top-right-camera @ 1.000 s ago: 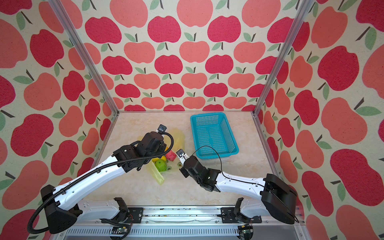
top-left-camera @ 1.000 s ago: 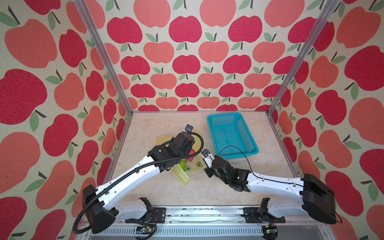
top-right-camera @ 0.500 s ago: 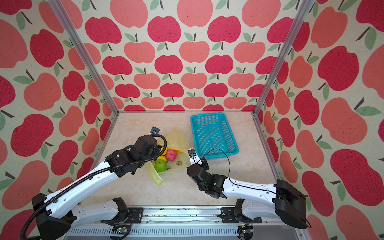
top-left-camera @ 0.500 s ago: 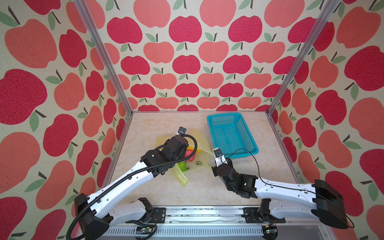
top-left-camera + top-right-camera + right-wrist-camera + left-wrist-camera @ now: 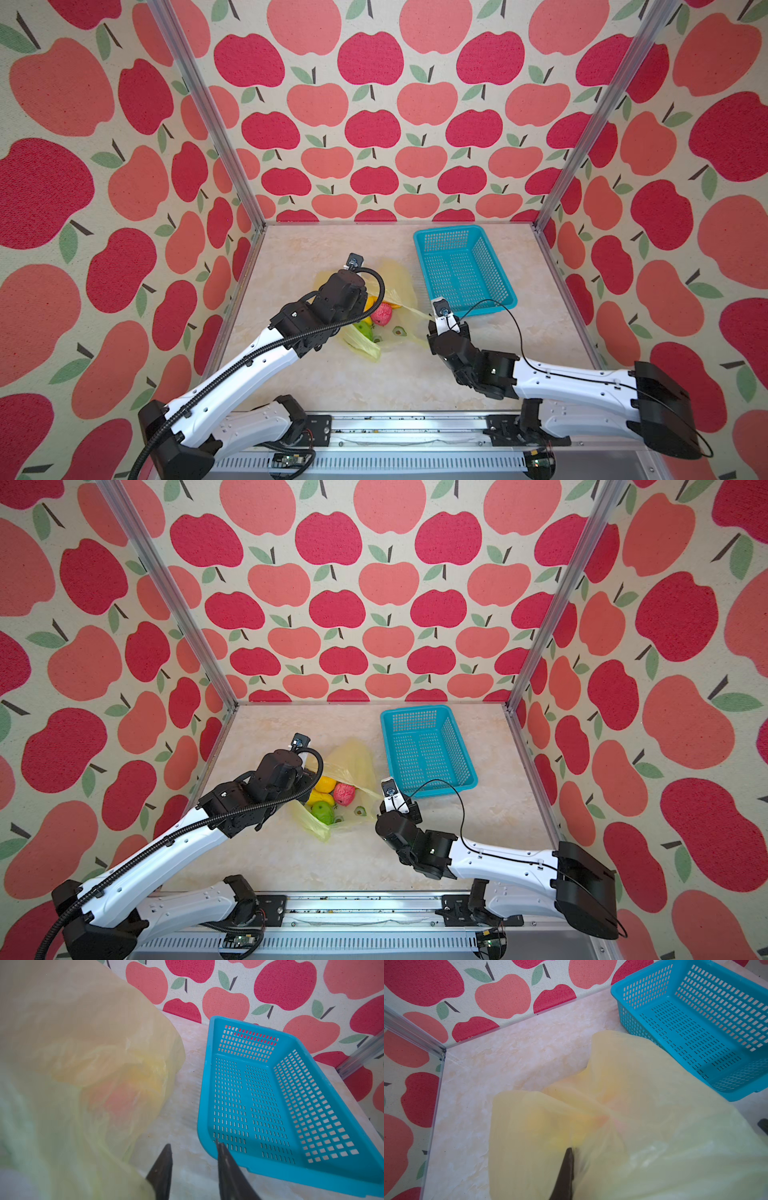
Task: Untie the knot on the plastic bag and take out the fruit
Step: 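Release the bag edge with the right gripper and draw it back toward the basket, then lower the right gripper into the bag and grasp the green apple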
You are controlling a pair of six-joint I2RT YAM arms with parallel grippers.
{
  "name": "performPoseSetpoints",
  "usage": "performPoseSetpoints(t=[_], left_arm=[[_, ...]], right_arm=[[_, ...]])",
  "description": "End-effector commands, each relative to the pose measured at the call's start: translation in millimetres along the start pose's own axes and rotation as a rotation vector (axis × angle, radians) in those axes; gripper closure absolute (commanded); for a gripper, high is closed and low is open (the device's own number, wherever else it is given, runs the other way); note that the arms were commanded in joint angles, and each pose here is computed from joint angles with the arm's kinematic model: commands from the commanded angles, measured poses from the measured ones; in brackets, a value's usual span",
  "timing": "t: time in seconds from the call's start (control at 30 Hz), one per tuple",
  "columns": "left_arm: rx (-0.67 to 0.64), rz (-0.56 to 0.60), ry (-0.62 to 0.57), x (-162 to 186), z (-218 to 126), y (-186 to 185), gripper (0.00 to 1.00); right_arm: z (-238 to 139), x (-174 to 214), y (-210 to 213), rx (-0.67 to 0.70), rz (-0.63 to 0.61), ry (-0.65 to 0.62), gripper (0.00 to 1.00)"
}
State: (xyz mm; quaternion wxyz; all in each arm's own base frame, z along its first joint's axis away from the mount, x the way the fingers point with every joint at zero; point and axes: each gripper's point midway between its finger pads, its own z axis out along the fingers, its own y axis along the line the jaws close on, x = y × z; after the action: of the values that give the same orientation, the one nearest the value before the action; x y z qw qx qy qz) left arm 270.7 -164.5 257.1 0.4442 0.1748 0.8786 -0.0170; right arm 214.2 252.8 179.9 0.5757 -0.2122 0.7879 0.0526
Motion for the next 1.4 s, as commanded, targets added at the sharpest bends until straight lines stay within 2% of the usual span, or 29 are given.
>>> performPoseSetpoints(t=[0.0, 0.07, 0.17, 0.3, 0.4, 0.6, 0.7, 0.83, 0.97, 1.17, 1.37], left_arm=[[0.068, -0.041, -0.013, -11, -1, -11, 1.00], [0.081, -0.024, 0.000, -9, 8, -18, 1.00], [0.131, -0.022, -0.008, -5, 17, -30, 1.00], [0.178, -0.024, -0.032, -2, 17, -38, 1.00], [0.162, -0.023, -0.042, -1, 11, -32, 1.00], [0.106, -0.002, -0.021, 16, 20, -24, 1.00], [0.085, 0.005, -0.011, 17, 21, -21, 1.00], [0.049, 0.011, -0.011, 18, 19, -16, 1.00], [0.051, 0.003, -0.026, 18, 14, -15, 1.00], [0.039, 0.009, -0.048, 16, 10, -12, 1.00], [0.042, 0.023, -0.043, 16, 10, -16, 1.00]], right_arm=[[-11, -13, 11, -0.127, -0.016, -0.063, 0.33], [-19, -21, 15, -0.184, -0.023, -0.094, 0.26], [-34, -34, 19, -0.263, -0.050, -0.136, 0.25], [-63, -54, 29, -0.340, -0.117, -0.206, 0.30], [-85, -70, 44, -0.411, -0.160, -0.260, 0.33], [-121, -70, 119, -0.712, -0.294, -0.309, 0.41], [-117, -56, 155, -0.802, -0.286, -0.300, 0.46], [-92, -32, 183, -0.791, -0.259, -0.243, 0.56], [-62, -8, 193, -0.750, -0.227, -0.156, 0.61], [-20, 14, 194, -0.663, -0.167, -0.061, 0.61], [8, 29, 199, -0.587, -0.164, -0.013, 0.62]])
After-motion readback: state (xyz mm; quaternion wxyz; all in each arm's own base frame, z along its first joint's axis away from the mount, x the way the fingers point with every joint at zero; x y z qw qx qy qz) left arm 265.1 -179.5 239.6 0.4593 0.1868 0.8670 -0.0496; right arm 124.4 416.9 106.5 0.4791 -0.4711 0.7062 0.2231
